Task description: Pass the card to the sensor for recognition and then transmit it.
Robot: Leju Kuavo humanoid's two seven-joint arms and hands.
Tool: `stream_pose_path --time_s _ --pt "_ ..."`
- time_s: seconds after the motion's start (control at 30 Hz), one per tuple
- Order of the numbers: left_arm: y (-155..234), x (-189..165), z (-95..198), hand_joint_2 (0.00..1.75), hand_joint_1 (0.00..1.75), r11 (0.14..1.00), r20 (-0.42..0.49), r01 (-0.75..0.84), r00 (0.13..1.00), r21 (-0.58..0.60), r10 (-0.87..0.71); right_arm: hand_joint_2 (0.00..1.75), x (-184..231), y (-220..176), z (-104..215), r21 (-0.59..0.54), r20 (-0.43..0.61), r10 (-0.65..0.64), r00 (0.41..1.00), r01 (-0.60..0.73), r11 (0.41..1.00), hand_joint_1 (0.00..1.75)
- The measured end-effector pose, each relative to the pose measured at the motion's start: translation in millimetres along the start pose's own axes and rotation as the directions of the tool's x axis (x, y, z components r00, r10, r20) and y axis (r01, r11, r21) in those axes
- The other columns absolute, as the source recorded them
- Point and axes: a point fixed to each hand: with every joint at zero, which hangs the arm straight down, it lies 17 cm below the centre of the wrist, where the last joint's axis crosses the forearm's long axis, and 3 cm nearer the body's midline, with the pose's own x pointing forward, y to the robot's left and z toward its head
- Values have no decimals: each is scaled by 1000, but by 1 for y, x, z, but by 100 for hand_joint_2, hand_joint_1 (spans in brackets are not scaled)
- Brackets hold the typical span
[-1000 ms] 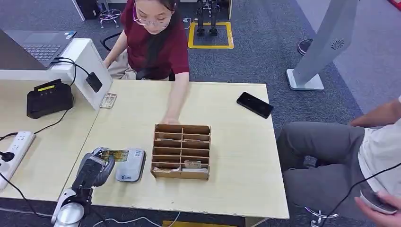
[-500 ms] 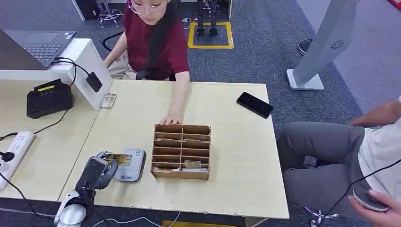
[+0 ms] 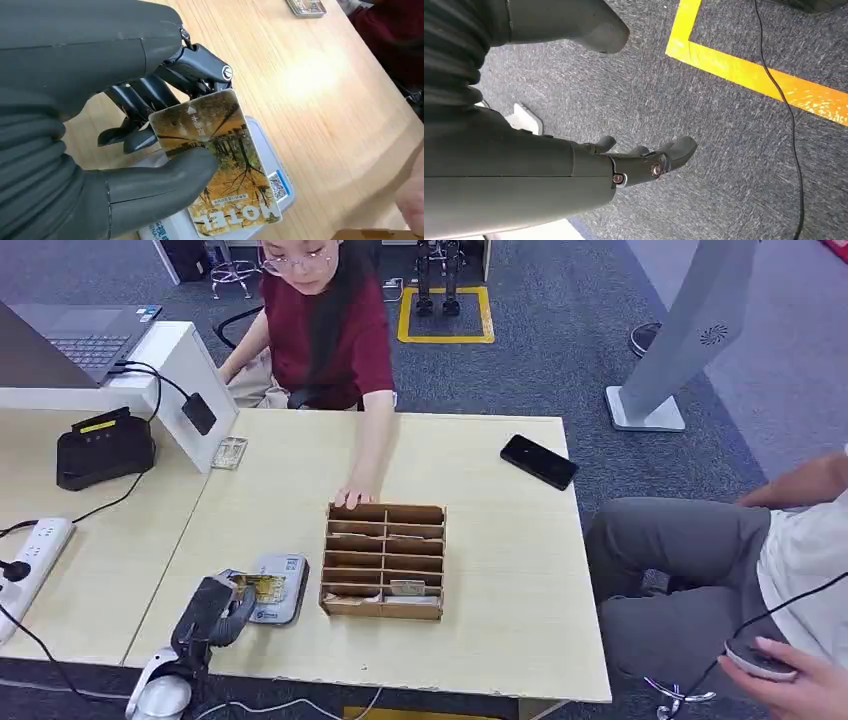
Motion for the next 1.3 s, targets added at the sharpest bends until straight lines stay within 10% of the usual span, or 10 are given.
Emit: stream_pose_path --time_s 0.97,1.3 --pt "-8 19 -28 175 175 894 65 432 895 114 -441 175 2 3 1 10 6 20 1000 -21 1000 0" --pt "9 99 -39 175 175 960 255 -269 937 83 240 175 5 1 0 -2 26 35 999 -35 999 0"
